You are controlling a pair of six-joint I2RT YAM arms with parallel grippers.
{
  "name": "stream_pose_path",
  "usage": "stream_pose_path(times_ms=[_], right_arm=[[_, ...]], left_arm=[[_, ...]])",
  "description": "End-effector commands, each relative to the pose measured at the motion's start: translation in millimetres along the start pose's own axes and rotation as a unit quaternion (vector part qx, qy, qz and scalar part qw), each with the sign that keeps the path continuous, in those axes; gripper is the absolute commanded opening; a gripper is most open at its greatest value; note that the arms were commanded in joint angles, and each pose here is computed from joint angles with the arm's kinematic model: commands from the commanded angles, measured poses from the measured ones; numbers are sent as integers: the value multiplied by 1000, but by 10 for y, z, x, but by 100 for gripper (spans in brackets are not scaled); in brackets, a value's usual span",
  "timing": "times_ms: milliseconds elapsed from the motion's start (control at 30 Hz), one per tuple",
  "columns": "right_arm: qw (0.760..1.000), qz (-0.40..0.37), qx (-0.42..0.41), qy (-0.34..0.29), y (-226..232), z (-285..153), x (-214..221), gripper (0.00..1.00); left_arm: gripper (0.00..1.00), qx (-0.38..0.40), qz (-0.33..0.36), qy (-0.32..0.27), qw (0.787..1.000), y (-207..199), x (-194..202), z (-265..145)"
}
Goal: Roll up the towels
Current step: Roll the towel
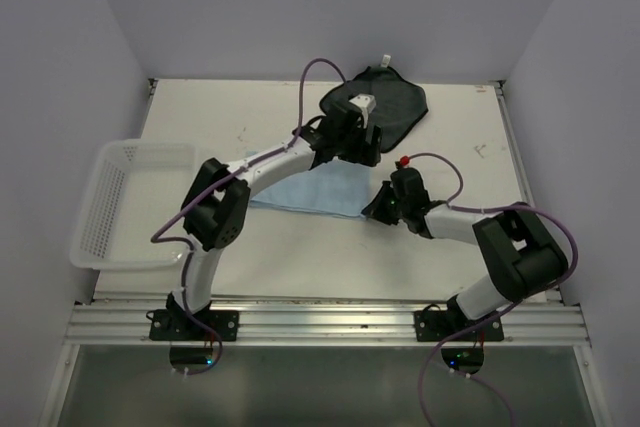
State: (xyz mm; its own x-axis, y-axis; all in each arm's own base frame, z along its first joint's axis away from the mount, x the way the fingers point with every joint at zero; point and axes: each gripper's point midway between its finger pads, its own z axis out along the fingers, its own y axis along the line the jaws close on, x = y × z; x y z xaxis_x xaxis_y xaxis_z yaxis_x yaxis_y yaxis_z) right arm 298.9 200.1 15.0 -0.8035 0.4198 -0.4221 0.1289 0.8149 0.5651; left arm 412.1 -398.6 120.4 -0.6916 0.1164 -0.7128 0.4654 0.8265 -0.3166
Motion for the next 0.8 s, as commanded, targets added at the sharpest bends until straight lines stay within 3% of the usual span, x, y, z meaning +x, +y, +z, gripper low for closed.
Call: stream_pose_path(times_ms=[0,433,700,767], right_arm=[[998,2,65,25,-417,-70,266,0],[998,38,58,-7,-521,-217,336,0],[997,40,58,-6,-520,-199,337,0],[997,46,58,-4,-539,-191,366,0]], left_arm=[[86,11,3,-10,1000,-147,-63,48],[70,28,-36,0,999,-291,145,249],[44,45,-51,-8,998,-421,200,347],[42,47,-50,-6,998,-468,229,370]])
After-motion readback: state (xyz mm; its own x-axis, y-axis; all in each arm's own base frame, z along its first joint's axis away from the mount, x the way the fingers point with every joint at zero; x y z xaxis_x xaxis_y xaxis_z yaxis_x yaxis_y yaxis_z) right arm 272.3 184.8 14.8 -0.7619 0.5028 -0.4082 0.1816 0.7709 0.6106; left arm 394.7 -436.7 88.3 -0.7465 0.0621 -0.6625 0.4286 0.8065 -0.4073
